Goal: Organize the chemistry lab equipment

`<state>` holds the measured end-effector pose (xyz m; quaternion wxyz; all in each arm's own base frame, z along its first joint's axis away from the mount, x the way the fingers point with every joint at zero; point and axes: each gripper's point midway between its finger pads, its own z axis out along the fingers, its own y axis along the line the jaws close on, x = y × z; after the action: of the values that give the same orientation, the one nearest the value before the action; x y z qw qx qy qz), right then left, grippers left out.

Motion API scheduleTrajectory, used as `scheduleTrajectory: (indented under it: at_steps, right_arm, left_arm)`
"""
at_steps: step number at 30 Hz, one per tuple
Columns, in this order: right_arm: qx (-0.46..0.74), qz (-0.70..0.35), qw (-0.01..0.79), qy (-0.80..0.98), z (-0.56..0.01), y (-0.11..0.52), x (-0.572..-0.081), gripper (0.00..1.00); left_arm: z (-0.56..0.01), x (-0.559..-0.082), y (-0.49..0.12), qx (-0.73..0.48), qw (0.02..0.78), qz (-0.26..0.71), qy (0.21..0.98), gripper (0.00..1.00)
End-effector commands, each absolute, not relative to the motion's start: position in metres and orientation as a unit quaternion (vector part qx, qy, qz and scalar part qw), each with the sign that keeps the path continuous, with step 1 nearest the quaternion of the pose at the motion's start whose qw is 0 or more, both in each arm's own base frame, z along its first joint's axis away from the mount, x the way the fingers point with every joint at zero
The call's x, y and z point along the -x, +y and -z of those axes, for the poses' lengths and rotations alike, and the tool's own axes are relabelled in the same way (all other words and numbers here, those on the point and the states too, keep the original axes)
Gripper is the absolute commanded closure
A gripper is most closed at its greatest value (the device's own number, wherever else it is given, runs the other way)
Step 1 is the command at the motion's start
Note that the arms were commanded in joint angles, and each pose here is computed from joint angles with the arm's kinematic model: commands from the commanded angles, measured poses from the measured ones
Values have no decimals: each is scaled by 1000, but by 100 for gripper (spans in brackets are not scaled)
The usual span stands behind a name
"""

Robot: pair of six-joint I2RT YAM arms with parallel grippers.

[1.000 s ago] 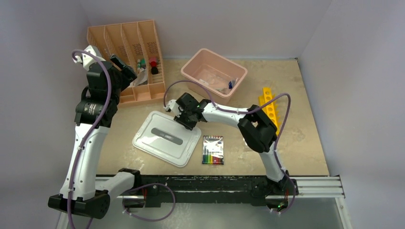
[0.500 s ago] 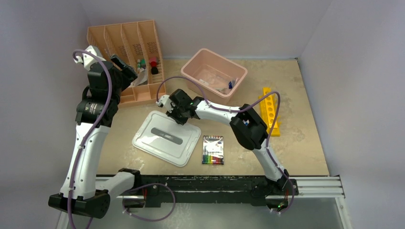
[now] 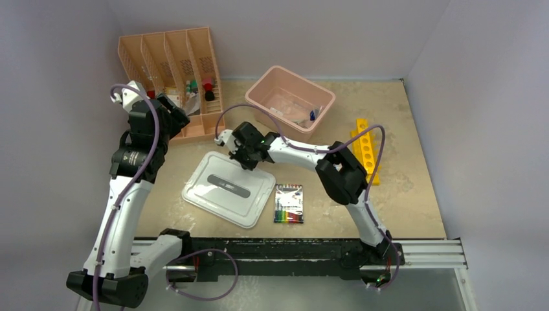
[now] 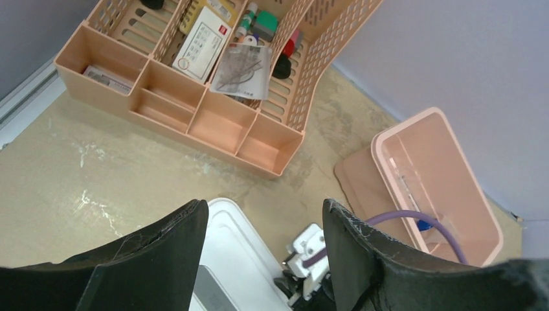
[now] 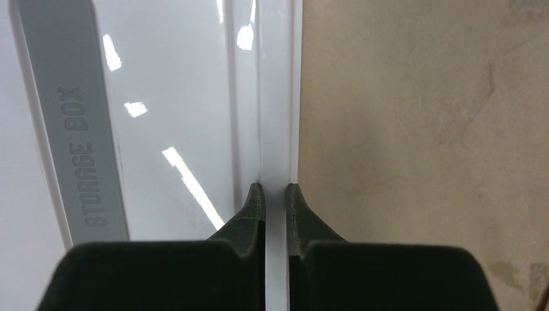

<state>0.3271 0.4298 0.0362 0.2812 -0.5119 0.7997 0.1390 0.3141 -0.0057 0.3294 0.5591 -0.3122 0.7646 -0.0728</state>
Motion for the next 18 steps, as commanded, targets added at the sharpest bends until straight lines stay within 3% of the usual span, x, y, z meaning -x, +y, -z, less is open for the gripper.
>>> scheduleTrajectory:
  at_steps: [1,18]
  right_arm:
    - [483,-172,356,781,-113,431,-331,100]
    - [376,-146,508,761,-230,376,-366,100]
  left_arm:
    - [-326,-308,-4,321,566,76,756,36]
    - [-324,-309,-21,300,565,122,759,34]
